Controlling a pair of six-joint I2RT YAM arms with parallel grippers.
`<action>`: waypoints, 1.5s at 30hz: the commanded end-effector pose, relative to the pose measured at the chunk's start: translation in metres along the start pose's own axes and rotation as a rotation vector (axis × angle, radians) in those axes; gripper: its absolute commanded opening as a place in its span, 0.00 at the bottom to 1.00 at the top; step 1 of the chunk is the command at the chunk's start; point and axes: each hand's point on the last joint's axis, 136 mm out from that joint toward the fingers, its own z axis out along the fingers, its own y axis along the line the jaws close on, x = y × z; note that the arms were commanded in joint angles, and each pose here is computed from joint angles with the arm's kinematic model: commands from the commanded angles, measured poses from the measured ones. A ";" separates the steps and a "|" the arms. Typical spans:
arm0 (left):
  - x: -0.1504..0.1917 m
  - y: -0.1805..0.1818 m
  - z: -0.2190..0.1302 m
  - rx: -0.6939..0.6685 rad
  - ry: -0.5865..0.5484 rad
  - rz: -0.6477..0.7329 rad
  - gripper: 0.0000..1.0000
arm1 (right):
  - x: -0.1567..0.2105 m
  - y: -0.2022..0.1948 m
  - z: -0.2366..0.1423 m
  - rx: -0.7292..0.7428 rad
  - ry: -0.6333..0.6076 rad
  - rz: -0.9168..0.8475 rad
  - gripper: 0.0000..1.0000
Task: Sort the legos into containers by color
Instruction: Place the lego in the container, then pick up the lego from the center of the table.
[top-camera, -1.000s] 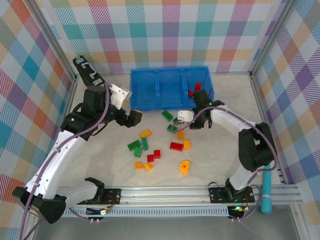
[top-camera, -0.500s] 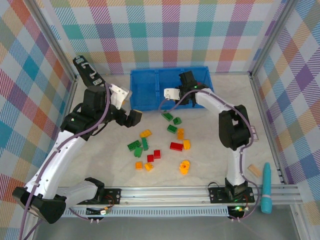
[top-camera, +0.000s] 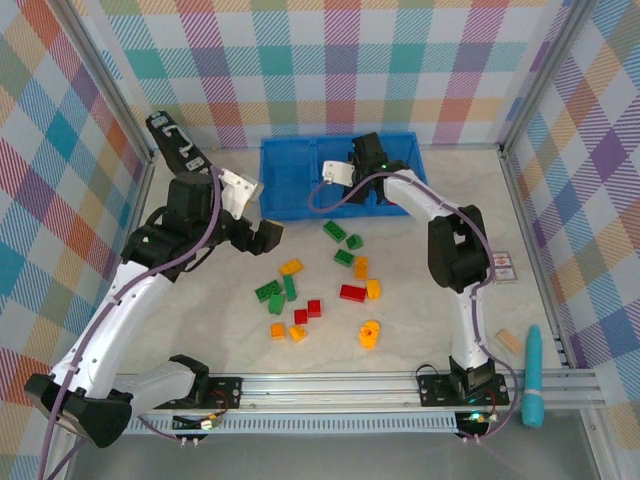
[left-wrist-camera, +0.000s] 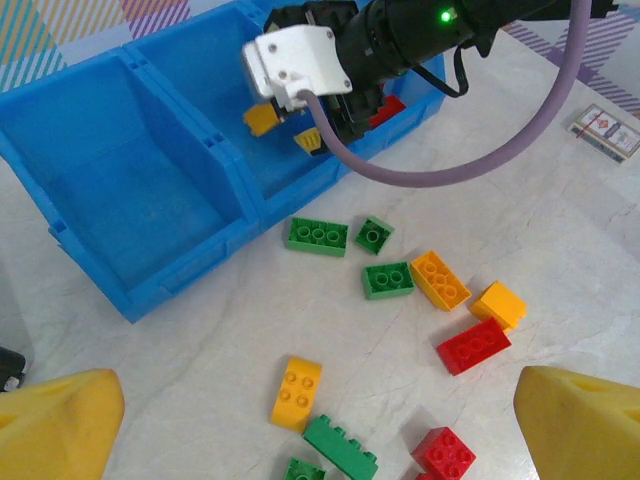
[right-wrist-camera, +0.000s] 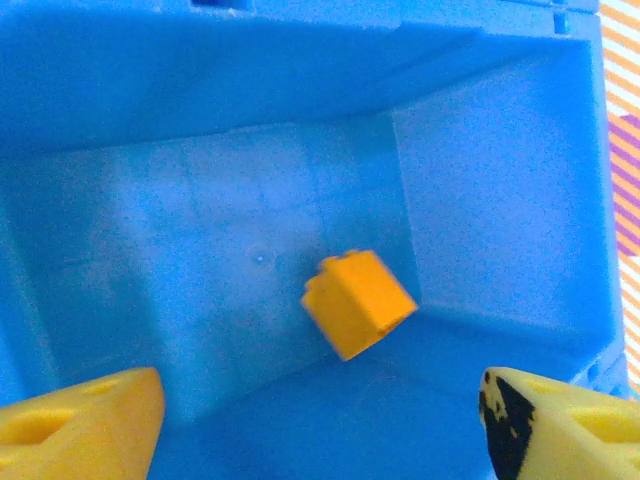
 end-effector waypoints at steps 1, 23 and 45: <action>0.000 -0.006 -0.002 0.019 0.000 0.021 1.00 | -0.010 -0.023 -0.035 0.077 0.034 0.218 0.71; -0.015 -0.014 -0.019 0.040 -0.069 0.006 1.00 | 0.039 0.158 -0.125 -0.189 0.394 1.717 0.72; -0.013 -0.014 -0.022 0.038 -0.069 0.013 1.00 | 0.057 0.240 -0.074 -0.303 0.547 1.565 0.72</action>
